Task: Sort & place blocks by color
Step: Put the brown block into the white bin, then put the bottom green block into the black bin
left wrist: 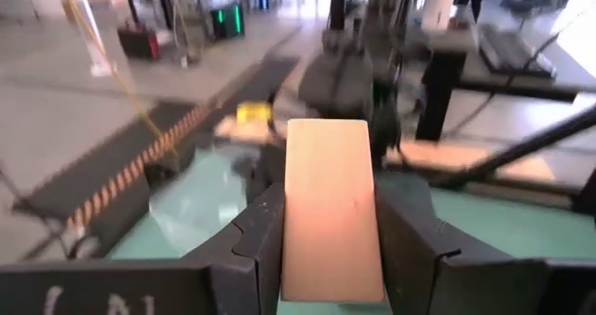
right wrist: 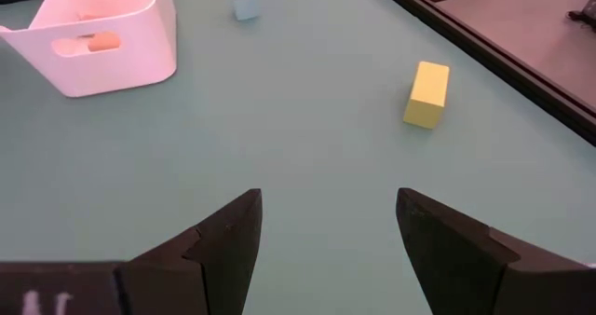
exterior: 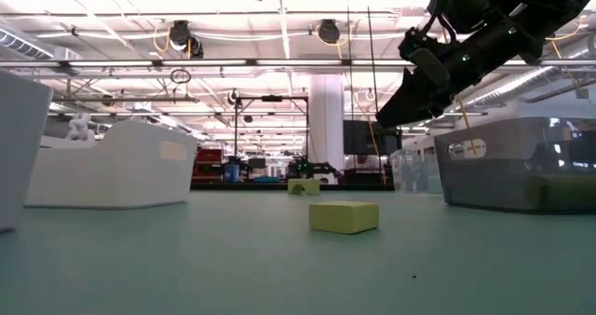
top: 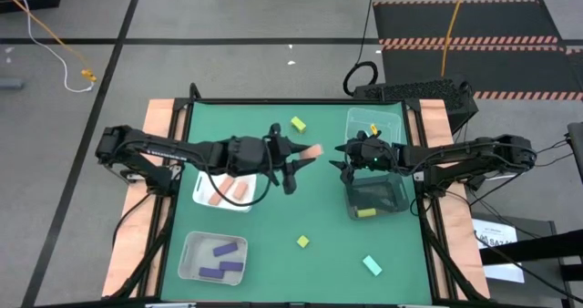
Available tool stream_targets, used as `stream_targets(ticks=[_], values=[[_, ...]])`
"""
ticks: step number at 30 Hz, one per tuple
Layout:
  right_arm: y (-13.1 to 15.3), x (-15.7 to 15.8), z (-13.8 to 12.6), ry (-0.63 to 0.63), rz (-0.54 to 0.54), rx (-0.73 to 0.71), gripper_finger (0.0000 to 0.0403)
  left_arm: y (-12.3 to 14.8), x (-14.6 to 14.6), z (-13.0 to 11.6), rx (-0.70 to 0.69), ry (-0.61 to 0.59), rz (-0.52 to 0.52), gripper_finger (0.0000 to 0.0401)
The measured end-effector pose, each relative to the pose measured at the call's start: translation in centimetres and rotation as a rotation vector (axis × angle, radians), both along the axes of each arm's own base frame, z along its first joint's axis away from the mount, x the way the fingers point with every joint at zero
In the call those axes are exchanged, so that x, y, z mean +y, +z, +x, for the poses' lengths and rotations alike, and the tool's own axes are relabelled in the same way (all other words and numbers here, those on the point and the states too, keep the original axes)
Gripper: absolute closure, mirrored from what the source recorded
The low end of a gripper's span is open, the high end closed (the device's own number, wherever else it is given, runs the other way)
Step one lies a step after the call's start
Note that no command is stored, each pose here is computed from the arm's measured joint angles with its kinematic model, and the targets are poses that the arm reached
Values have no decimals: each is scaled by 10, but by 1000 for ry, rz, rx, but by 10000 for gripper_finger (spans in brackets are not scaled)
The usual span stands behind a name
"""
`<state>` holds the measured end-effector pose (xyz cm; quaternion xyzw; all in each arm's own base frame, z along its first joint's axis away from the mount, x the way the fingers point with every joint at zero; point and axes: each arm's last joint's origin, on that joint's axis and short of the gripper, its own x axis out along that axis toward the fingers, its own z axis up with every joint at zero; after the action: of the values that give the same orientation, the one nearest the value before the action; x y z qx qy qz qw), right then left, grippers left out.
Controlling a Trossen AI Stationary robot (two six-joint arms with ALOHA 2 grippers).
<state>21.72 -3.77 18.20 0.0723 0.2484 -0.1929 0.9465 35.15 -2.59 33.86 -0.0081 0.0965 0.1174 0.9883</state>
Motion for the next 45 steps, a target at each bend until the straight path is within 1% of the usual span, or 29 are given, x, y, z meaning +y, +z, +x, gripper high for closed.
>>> stream_targets(ticks=[3,5,7,11,14,18,20,22,27,31,36,38,41,43,45], values=[[0,0,0,1,1,0,163,-15,-4,-5,146,15,-77,271],[0,0,0,1,0,-4,163,-30,-7,-12,285,53,-164,271],[1,0,1,2,-1,-14,163,-43,-9,-23,429,116,-257,271],[5,0,3,-1,-2,-68,163,-65,-13,-50,702,313,-408,271],[9,0,7,-11,53,-142,163,-72,-18,-70,855,441,-463,271],[10,5,14,122,96,-198,163,-76,-25,-95,1026,601,-461,271],[10,9,18,159,76,-223,163,-80,-26,-103,1060,673,-464,271],[9,13,22,191,50,-238,163,-87,-26,-107,1072,711,-468,271],[1,27,29,261,29,-225,163,-107,-24,-116,1115,779,-473,271],[-6,35,35,295,26,-215,163,-124,-21,-120,1117,815,-490,271],[-3,47,51,339,30,-211,163,-134,-18,-127,1122,860,-466,271],[2,54,61,370,19,-208,163,-135,-18,-128,1119,871,-468,248],[8,67,77,426,-9,-166,163,-135,-18,-128,1113,883,-473,188],[10,75,87,459,-25,-114,163,-135,-18,-128,1112,883,-472,154],[12,81,95,483,-29,-54,163,-135,-18,-128,1111,882,-472,132]])
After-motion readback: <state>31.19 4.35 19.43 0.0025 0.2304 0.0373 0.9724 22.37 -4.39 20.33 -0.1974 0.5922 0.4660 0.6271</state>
